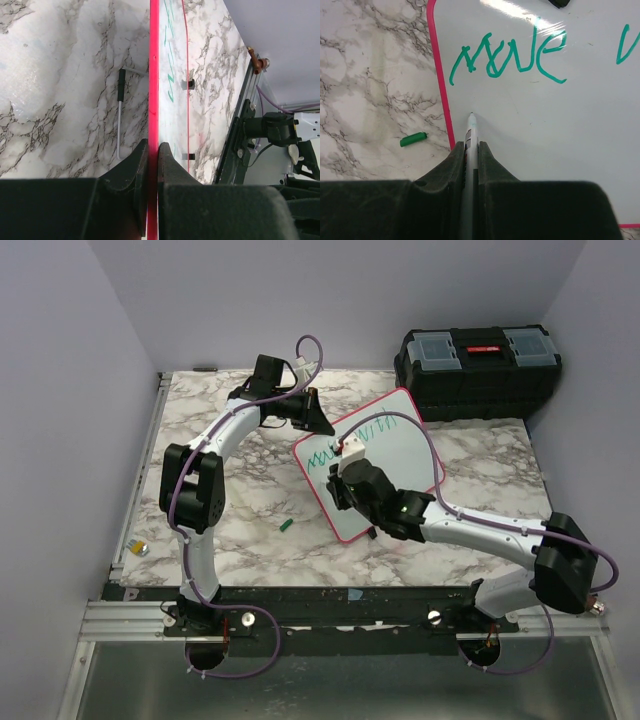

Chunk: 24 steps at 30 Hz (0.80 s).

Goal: Write a sentence on the whiteboard

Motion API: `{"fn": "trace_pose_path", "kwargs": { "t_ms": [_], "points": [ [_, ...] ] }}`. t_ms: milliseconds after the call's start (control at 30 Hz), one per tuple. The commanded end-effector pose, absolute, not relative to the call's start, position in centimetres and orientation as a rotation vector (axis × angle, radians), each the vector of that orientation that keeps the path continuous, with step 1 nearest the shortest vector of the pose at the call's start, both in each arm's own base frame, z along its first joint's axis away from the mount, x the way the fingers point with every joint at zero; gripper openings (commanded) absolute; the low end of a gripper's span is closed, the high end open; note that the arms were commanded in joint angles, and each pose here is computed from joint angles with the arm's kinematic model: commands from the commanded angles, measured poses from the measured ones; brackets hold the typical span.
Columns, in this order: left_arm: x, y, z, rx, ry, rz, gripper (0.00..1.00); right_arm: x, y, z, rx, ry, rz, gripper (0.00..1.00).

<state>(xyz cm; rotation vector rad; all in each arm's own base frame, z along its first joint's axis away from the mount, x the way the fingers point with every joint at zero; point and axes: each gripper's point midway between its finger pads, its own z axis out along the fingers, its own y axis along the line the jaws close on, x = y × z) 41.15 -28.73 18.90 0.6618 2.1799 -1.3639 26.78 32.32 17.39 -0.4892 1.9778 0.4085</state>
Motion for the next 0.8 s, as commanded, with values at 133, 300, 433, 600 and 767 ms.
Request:
{"fn": "trace_pose_path", "kwargs": {
  "t_ms": [133, 300, 433, 600, 767],
  "points": [
    [42.3, -28.3, 17.7, 0.719, 2.143, -1.226, 0.0, 27.9, 33.0, 18.0, -0.463, 1.955, 0.38, 0.01],
    [42.4, -28.3, 17.6, 0.719, 2.142, -1.226, 0.0, 27.6, 32.8, 16.9, -0.47, 1.986, 0.372, 0.01],
    [42.4, -28.3, 17.5, 0.718, 2.144, -1.225, 0.0, 27.1, 32.3, 16.2, -0.469, 2.011, 0.371, 0.01],
    [42.4, -28.2, 17.6, 0.714, 2.147, -1.226, 0.0, 26.4, 31.4, 15.4, -0.472, 2.045, 0.361, 0.01],
    [42.2, -28.2, 17.9, 0.718, 2.138, -1.228, 0.0, 24.9, 30.5, 14.5, -0.489, 2.095, 0.386, 0.01]
  ]
}}
